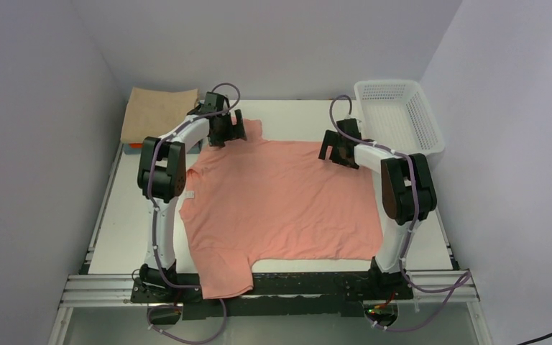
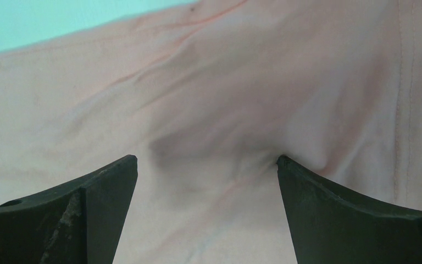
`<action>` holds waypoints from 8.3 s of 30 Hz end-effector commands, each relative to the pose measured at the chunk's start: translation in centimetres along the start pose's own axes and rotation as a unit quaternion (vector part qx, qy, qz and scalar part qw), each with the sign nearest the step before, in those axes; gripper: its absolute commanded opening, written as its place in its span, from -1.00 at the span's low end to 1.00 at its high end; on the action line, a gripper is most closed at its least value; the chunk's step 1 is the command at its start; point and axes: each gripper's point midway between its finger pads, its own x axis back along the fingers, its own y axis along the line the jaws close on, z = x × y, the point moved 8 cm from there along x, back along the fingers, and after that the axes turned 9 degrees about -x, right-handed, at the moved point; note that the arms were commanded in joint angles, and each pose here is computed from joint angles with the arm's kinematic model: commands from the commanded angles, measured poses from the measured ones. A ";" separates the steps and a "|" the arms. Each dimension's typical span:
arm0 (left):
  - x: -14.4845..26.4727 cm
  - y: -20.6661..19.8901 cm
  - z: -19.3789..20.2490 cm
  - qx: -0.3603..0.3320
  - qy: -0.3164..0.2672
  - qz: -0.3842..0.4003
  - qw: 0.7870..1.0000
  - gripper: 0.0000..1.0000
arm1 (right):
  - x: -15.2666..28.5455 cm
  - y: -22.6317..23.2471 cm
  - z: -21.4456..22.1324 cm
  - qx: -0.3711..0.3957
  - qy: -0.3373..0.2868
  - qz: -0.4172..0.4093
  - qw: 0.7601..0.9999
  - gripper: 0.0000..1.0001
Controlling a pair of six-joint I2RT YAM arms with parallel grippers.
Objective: Fold and stack the t-shirts
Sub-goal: Flatten out the tshirt, then grab the side of the flattened tshirt closest away from the robot with both arms, then fold the flattened tshirt in 1/3 of the way
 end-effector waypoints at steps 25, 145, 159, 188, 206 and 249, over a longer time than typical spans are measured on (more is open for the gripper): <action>0.5 1.4 -13.5 0.036 -0.154 0.144 0.977 0.99 | -2.1 4.8 -12.2 0.020 -0.094 -0.038 0.995 1.00; 22.8 -5.1 14.7 -0.011 -0.132 0.065 0.989 -1.00 | 14.5 -8.4 3.2 -0.252 -0.139 0.049 0.956 -1.00; 19.3 -3.6 6.8 -0.032 -0.160 0.038 0.986 -1.00 | 12.2 -7.6 -2.0 -0.247 -0.168 0.052 0.953 -1.00; 11.0 -0.5 -1.0 -0.039 -0.109 -0.056 0.992 0.98 | 7.3 -6.5 -5.1 -0.168 -0.138 0.043 0.975 0.09; 8.7 -2.0 9.4 -0.014 -0.007 0.071 0.997 0.97 | 5.6 0.1 3.0 -0.019 -0.016 -0.122 0.992 1.00; 22.5 -0.4 18.7 0.047 -0.068 0.000 0.997 0.97 | 20.2 -2.8 7.8 -0.083 -0.070 -0.181 0.978 1.00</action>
